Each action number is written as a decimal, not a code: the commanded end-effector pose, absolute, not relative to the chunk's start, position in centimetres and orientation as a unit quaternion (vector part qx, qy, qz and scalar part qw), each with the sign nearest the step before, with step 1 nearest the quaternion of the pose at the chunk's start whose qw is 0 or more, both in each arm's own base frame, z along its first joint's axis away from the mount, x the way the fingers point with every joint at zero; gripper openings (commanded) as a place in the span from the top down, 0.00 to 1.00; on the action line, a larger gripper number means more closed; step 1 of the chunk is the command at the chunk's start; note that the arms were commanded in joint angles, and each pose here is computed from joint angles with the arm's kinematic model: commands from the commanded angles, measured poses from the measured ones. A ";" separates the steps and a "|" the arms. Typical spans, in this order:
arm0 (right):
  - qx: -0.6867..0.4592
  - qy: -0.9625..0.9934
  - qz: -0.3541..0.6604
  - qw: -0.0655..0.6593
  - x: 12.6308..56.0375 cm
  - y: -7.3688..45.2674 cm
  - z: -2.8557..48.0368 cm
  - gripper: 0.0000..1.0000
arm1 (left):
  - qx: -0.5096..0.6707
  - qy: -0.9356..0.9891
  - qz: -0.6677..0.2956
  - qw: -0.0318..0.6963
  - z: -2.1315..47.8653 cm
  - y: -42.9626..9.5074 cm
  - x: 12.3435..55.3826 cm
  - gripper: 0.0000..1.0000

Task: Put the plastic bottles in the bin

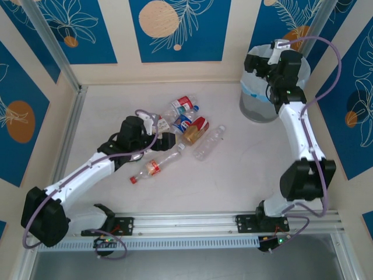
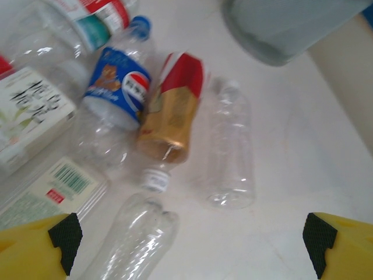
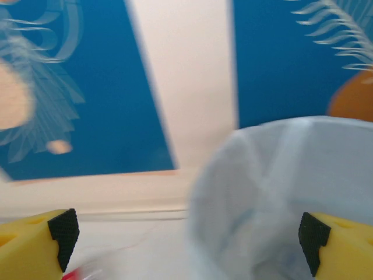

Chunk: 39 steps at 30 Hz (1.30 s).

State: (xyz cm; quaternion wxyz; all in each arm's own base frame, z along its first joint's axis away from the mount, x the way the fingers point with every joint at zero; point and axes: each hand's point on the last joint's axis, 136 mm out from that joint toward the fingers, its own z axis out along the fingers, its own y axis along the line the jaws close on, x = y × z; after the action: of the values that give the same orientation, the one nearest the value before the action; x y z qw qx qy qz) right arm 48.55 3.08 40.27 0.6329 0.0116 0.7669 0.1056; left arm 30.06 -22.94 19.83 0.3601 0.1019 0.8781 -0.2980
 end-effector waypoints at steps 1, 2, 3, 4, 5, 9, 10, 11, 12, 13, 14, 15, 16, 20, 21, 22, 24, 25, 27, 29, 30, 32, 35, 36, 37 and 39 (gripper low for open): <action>-0.049 0.781 0.191 0.593 43.5 8.9 39.2 0.01 | 0.088 0.909 -0.245 0.326 19.0 -21.4 29.4 0.01; -0.064 0.781 0.203 0.587 42.3 10.1 38.8 0.01 | 0.094 0.915 -0.237 0.313 18.6 -21.2 29.0 0.01; -0.076 0.781 0.215 0.581 41.3 11.0 38.4 0.01 | 0.097 0.919 -0.230 0.305 18.4 -21.0 28.7 0.01; -0.091 0.782 0.232 0.571 40.1 12.2 37.8 0.01 | 0.096 0.925 -0.219 0.295 18.1 -20.6 28.4 0.01; -0.100 0.785 0.247 0.560 39.2 13.1 37.0 0.01 | 0.097 0.930 -0.211 0.285 17.8 -20.2 28.0 0.01; -0.087 0.804 0.285 0.515 37.0 15.1 33.8 0.00 | 0.108 0.941 -0.203 0.250 16.8 -19.9 26.8 0.01; -0.074 0.810 0.292 0.503 36.6 15.3 33.1 0.00 | 0.111 0.943 -0.200 0.242 16.6 -19.8 26.4 0.01; -0.063 0.817 0.298 0.490 36.2 15.6 32.4 0.00 | 0.111 0.947 -0.191 0.235 16.6 -19.5 26.2 0.01; -0.054 0.821 0.304 0.480 35.9 15.7 32.0 0.00 | 0.106 0.951 -0.176 0.229 16.5 -18.9 26.0 0.01; -0.040 0.826 0.309 0.470 35.6 15.8 31.4 0.00 | 0.099 0.958 -0.152 0.220 16.3 -18.0 25.8 0.01; -0.031 0.829 0.315 0.462 35.3 16.0 30.8 0.00 | 0.093 0.966 -0.125 0.207 16.0 -16.9 25.4 0.01; -0.024 0.830 0.318 0.458 35.1 16.0 30.3 0.00 | 0.093 0.971 -0.105 0.196 15.8 -16.1 24.9 0.01; -0.018 0.831 0.322 0.454 34.8 16.1 29.7 0.00 | 0.095 0.974 -0.090 0.185 15.6 -15.3 24.2 0.01; 0.015 0.829 0.322 0.458 34.4 15.5 27.9 0.00 | 0.102 0.986 -0.070 0.115 13.7 -13.4 20.3 0.01; 0.026 0.828 0.319 0.461 34.5 15.2 27.6 0.00 | 0.097 0.989 -0.064 0.090 13.1 -13.0 19.4 0.01; 0.037 0.827 0.318 0.462 34.5 14.9 27.5 0.00 | 0.090 0.993 -0.053 0.060 12.4 -12.5 18.4 0.01; 0.048 0.822 0.320 0.468 34.7 14.7 27.5 0.00 | 0.080 0.995 -0.048 0.031 11.4 -12.1 17.2 0.01; 0.048 0.820 0.321 0.471 34.7 14.7 27.7 0.00 | 0.079 0.995 -0.050 0.031 11.0 -12.1 17.1 0.01; 0.046 0.815 0.324 0.478 34.8 14.7 28.0 0.00 | 0.078 0.994 -0.056 0.045 10.3 -12.2 17.4 0.01; 0.043 0.814 0.323 0.481 34.9 14.7 28.2 0.00 | 0.073 0.994 -0.046 0.067 9.3 -12.0 18.3 0.01; 0.041 0.814 0.322 0.482 34.9 14.7 28.3 0.00 | 0.068 0.994 -0.038 0.076 8.9 -11.8 18.7 0.01; 0.038 0.816 0.319 0.481 34.8 14.7 28.4 0.00 | 0.061 0.993 -0.031 0.097 8.2 -11.8 19.8 0.01; 0.035 0.818 0.313 0.482 34.4 14.5 28.5 0.00 | 0.059 0.992 -0.005 0.110 7.0 -11.2 20.6 0.01; 0.036 0.818 0.310 0.484 34.3 14.3 28.4 0.00 | 0.056 0.993 0.002 0.107 6.7 -11.0 20.6 0.01; 0.038 0.818 0.307 0.485 34.2 14.1 28.3 0.00 | 0.059 0.994 0.007 0.097 6.2 -11.0 20.5 0.02; 0.041 0.818 0.301 0.488 34.1 13.8 28.1 0.00 | 0.061 0.994 0.020 0.087 5.4 -10.8 20.4 0.05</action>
State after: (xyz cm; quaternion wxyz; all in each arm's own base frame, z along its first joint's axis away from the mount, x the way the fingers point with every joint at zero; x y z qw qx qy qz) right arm 34.48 14.55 27.82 0.4746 0.0359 0.8218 0.3131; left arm 19.96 -11.25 6.41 0.0805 0.0630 0.9947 -0.0071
